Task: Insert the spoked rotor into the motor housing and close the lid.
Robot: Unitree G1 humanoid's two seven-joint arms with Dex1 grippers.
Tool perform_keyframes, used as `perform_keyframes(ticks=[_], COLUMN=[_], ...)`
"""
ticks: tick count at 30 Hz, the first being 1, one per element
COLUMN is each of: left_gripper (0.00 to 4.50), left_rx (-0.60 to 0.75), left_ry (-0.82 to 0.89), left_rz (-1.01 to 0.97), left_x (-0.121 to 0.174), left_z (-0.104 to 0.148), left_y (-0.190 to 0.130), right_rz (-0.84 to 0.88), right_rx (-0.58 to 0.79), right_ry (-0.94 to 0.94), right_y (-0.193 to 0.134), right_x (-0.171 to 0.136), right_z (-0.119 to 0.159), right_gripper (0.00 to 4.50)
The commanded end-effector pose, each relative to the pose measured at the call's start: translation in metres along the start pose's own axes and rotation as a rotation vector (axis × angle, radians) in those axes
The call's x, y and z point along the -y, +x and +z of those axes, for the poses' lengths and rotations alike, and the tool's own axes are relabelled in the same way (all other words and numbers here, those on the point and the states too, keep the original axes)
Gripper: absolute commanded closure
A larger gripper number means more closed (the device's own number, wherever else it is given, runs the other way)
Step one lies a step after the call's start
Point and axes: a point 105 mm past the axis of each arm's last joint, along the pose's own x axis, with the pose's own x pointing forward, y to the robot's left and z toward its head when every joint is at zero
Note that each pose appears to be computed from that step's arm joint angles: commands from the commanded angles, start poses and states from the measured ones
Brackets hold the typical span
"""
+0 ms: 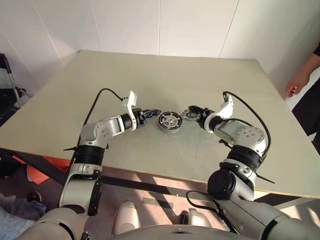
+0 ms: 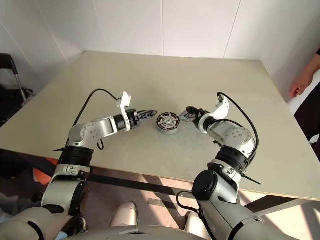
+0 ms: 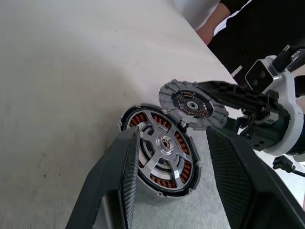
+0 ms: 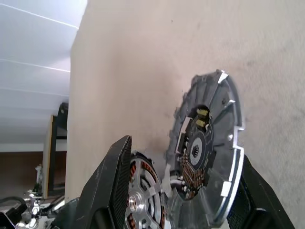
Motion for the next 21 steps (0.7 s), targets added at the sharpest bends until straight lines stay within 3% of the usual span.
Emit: perform_keyframes(ticks=[1, 7, 14, 21], left_gripper=[2.15, 2.15, 2.15, 2.15], left_rx=[0.039, 0.048, 0.053, 0.081], left_ry=[0.038, 0.031, 0.021, 0.022], left_rz=[-0.013, 0.022, 0.04, 0.083], left_x=[0.007, -0.002, -0.008, -0.019], left_z=[0.014, 0.016, 0.015, 0.022], left_y=[-0.002, -0.007, -0.009, -0.016], right_rz=[0.121, 0.195, 0.344, 0.326], right_rx=[0.011, -0.005, -0.101, -0.224], right_ry=[-0.059, -0.132, -0.299, -0.362], right_y=[0.002, -0.002, -0.015, -0.011], right_x=[-0.032, -0.053, -0.095, -0.09], right_z=[0.005, 0.002, -0.026, -0.055], right_gripper=[1.54, 1.54, 1.54, 1.54])
